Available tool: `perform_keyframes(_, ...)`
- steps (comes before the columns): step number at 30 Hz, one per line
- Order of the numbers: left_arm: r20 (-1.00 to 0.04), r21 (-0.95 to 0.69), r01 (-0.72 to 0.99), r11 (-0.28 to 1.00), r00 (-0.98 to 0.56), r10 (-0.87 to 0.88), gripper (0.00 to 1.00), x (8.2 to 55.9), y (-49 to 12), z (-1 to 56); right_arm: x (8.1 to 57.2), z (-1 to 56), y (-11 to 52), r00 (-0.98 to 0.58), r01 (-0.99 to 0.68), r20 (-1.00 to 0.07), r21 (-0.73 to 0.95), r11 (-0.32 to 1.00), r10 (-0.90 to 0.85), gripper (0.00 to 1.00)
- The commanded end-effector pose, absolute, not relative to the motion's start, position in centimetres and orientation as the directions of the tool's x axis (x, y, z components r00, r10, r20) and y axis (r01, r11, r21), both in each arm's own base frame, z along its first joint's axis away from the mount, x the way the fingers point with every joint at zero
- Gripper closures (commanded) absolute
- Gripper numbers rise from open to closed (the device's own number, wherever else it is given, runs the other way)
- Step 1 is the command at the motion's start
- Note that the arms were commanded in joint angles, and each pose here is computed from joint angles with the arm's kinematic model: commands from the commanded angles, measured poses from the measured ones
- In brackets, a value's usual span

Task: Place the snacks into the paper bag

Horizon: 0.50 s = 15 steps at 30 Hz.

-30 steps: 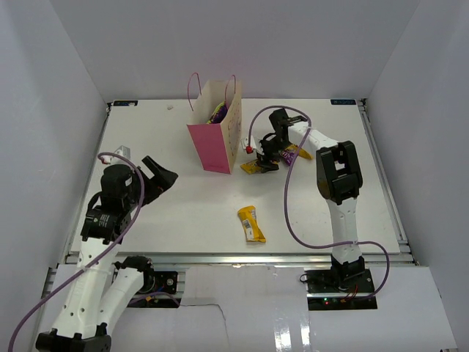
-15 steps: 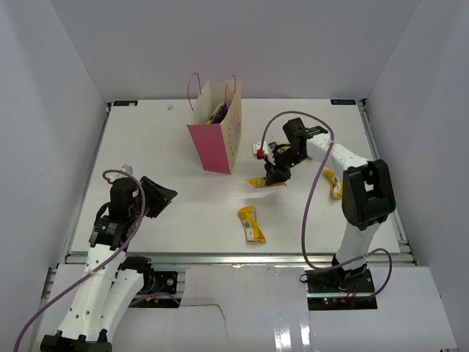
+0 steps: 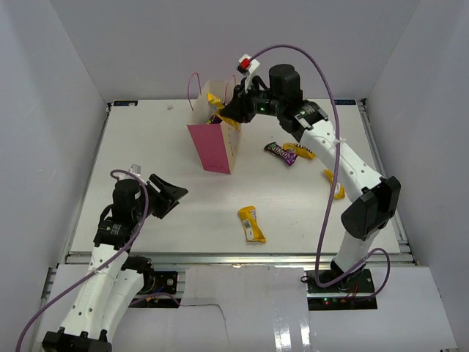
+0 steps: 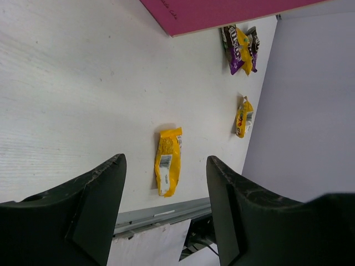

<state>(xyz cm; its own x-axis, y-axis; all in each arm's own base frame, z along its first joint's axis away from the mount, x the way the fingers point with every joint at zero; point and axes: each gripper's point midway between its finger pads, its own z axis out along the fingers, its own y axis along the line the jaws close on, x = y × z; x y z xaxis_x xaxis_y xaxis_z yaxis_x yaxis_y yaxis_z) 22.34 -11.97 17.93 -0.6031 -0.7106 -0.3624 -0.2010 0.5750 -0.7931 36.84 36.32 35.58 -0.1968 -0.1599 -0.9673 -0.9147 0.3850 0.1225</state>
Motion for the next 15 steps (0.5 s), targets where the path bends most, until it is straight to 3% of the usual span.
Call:
perform_keyframes(1, -0.343, -0.828, -0.153, 0.539, -0.622, -0.704, 0.3, 21.8, -12.9, 18.5, 40.5, 42.0, 38.3, -0.263, -0.783, -0.952, 0.305, 0.542, 0.157, 0.92)
perform_keyframes(6, -0.338, -0.84, -0.142, 0.524, -0.619, -0.709, 0.27, 21.3, -13.0, 18.6, 42.8, 43.8, 40.1, -0.202, -0.746, -0.945, 0.318, 0.585, 0.256, 0.92)
perform_keyframes(8, -0.357, -0.84, -0.112, 0.53, -0.622, -0.697, 0.2, 21.1, -13.0, 19.2, 43.8, 43.5, 40.3, -0.18, -0.734, -0.945, 0.314, 0.603, 0.272, 0.9)
perform_keyframes(9, -0.367, -0.839, -0.096, 0.535, -0.626, -0.688, 0.17, 21.0, -13.1, 19.4, 44.1, 43.3, 40.4, -0.176, -0.728, -0.946, 0.31, 0.611, 0.271, 0.86)
perform_keyframes(10, -0.38, -0.839, -0.076, 0.538, -0.627, -0.68, 0.13, 21.0, -13.2, 19.8, 44.5, 43.0, 40.2, -0.171, -0.715, -0.947, 0.31, 0.627, 0.273, 0.72)
perform_keyframes(12, -0.411, -0.83, -0.037, 0.556, -0.633, -0.656, 0.11, 20.9, -13.3, 20.3, 44.7, 42.5, 40.1, -0.159, -0.71, -0.954, 0.289, 0.642, 0.254, 0.58)
perform_keyframes(13, -0.418, -0.828, -0.026, 0.56, -0.636, -0.649, 0.11, 20.9, -13.4, 20.5, 44.6, 42.4, 40.1, -0.154, -0.715, -0.956, 0.281, 0.64, 0.248, 0.46)
perform_keyframes(15, -0.413, -0.825, -0.019, 0.565, -0.663, -0.625, 0.11, 21.0, -13.8, 20.3, 44.3, 42.2, 39.9, -0.147, -0.72, -0.962, 0.264, 0.642, 0.231, 0.38)
